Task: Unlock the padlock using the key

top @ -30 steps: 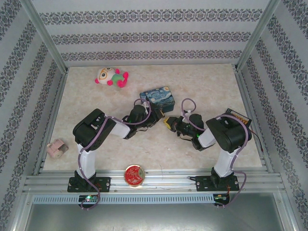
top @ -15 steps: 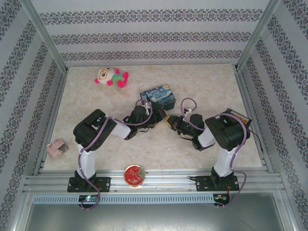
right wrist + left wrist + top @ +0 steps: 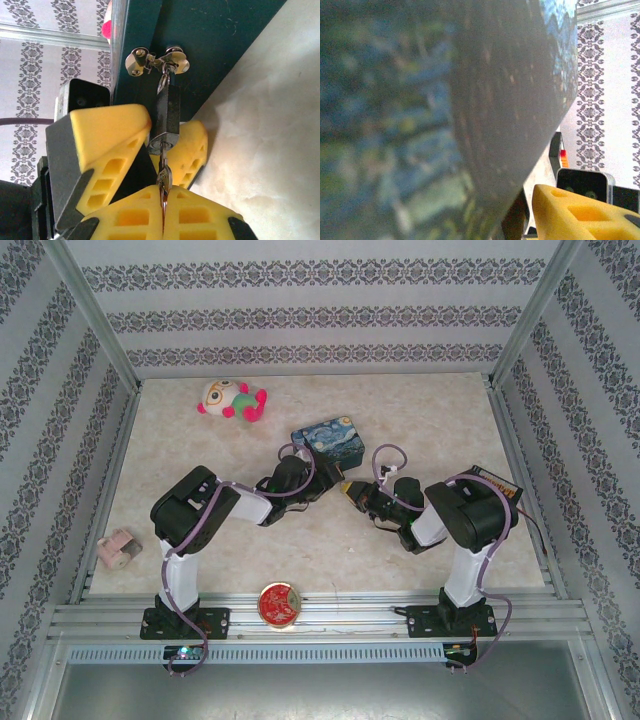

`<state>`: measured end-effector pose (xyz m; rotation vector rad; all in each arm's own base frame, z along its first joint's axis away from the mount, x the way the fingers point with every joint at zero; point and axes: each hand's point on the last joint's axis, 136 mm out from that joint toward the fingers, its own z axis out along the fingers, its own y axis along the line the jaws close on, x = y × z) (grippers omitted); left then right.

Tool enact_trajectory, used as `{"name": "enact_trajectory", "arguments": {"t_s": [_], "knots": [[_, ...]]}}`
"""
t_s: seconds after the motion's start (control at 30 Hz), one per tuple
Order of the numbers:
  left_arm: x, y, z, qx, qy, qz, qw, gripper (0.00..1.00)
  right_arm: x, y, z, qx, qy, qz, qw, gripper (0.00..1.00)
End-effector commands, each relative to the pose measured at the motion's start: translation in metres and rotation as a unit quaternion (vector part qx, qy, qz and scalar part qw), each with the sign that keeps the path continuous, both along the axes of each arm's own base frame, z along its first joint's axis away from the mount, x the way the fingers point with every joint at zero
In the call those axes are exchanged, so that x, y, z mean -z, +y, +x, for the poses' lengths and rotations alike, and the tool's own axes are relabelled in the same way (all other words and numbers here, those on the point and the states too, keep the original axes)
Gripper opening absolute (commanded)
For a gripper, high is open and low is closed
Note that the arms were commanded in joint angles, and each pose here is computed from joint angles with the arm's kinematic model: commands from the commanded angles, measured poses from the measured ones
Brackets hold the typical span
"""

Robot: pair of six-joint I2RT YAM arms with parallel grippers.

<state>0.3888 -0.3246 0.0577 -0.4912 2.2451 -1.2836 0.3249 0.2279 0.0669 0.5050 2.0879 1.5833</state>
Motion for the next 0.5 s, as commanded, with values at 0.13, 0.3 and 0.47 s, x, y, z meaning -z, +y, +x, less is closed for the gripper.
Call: {"name": "enact_trajectory", "arguments": {"t_s": [0.13,0.3,0.47], "knots": [[-0.004,0.005,0.021,-0.028,-0.022,0.021,0.999,0.56,-0.012,0.007,0.003,-0.009,-0.056,-0.01,0.998,0.0],[0.0,0.001,0.026,-0.027,-0.021,0.014,0.999,0.43,-0.011,0.01,0.006,-0.01,-0.057,-0.009,0.998,0.0],[0.005,0.002,0.025,-0.026,-0.017,0.016,0.999,0.28,-0.012,0.01,0.007,-0.007,-0.055,-0.008,0.998,0.0]]}}
